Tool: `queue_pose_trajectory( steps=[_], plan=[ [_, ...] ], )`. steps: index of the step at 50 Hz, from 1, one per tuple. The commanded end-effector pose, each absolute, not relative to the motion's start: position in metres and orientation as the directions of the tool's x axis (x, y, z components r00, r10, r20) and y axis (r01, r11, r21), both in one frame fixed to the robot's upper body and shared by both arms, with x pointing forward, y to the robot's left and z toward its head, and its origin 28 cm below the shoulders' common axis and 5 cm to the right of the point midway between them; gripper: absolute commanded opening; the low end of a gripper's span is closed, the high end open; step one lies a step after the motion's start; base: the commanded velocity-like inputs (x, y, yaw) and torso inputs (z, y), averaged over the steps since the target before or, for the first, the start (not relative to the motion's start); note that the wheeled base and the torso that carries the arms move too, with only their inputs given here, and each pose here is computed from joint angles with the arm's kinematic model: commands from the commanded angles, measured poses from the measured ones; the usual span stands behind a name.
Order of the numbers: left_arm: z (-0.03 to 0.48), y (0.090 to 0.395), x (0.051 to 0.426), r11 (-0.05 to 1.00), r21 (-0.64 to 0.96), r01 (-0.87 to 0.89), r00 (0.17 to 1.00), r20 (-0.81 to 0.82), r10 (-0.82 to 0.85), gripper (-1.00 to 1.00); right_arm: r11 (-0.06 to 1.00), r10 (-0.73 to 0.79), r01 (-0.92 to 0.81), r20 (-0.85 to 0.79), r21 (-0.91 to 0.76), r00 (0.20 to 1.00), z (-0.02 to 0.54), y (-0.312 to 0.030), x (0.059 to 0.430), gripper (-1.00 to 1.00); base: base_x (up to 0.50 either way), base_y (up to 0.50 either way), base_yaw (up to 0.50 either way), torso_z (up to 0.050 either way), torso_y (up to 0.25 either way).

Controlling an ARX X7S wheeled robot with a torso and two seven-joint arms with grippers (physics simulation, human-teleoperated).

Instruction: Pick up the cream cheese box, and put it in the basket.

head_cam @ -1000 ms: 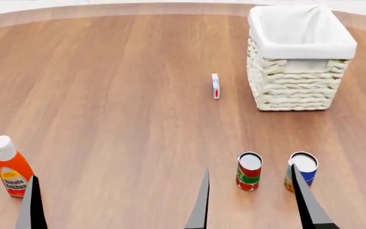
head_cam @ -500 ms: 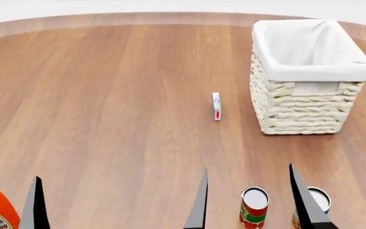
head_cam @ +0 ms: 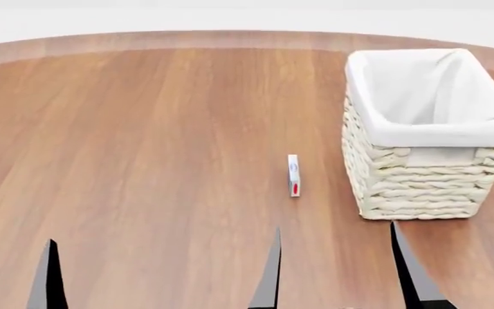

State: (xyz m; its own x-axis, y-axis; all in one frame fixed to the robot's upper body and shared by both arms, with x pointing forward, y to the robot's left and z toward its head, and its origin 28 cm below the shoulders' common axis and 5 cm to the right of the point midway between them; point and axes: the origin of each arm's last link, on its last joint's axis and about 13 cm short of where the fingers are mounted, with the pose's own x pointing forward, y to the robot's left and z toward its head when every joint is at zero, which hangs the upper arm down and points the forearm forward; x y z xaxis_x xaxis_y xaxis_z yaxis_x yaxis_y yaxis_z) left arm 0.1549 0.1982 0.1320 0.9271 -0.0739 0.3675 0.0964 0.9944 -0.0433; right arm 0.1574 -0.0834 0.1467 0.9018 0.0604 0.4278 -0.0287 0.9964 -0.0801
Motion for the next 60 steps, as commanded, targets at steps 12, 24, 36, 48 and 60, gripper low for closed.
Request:
queue_pose_trajectory(
  steps=[12,24,36,48,60],
  plan=[
    [0.132,0.198,0.155,0.994,-0.038,0.104,0.928,0.364,-0.083,1.00,0.997,0.060,-0.032,0.420,-0.074,0.906,0.144,-0.083,0.159,1.00,0.44,0.00,0.00,0.000,0.001],
    [0.132,0.197,0.155,0.994,-0.039,0.104,0.928,0.363,-0.082,1.00,0.997,0.064,-0.036,0.417,-0.075,0.906,0.142,-0.083,0.160,1.00,0.44,0.00,0.00,0.000,0.000],
    [0.133,0.196,0.153,0.993,-0.038,0.109,0.928,0.361,-0.088,1.00,0.997,0.061,-0.033,0.422,-0.074,0.905,0.144,-0.083,0.159,1.00,0.44,0.00,0.00,0.000,0.001],
    [0.134,0.197,0.154,0.994,-0.040,0.099,0.928,0.363,-0.078,1.00,0.996,0.063,-0.035,0.403,-0.077,0.913,0.143,-0.082,0.161,1.00,0.41,0.00,0.00,0.000,0.001],
    [0.135,0.196,0.153,0.994,-0.040,0.105,0.926,0.368,-0.083,1.00,0.999,0.018,0.008,0.465,-0.053,0.885,0.170,-0.083,0.160,1.00,0.00,0.00,0.00,0.000,0.000]
  ],
)
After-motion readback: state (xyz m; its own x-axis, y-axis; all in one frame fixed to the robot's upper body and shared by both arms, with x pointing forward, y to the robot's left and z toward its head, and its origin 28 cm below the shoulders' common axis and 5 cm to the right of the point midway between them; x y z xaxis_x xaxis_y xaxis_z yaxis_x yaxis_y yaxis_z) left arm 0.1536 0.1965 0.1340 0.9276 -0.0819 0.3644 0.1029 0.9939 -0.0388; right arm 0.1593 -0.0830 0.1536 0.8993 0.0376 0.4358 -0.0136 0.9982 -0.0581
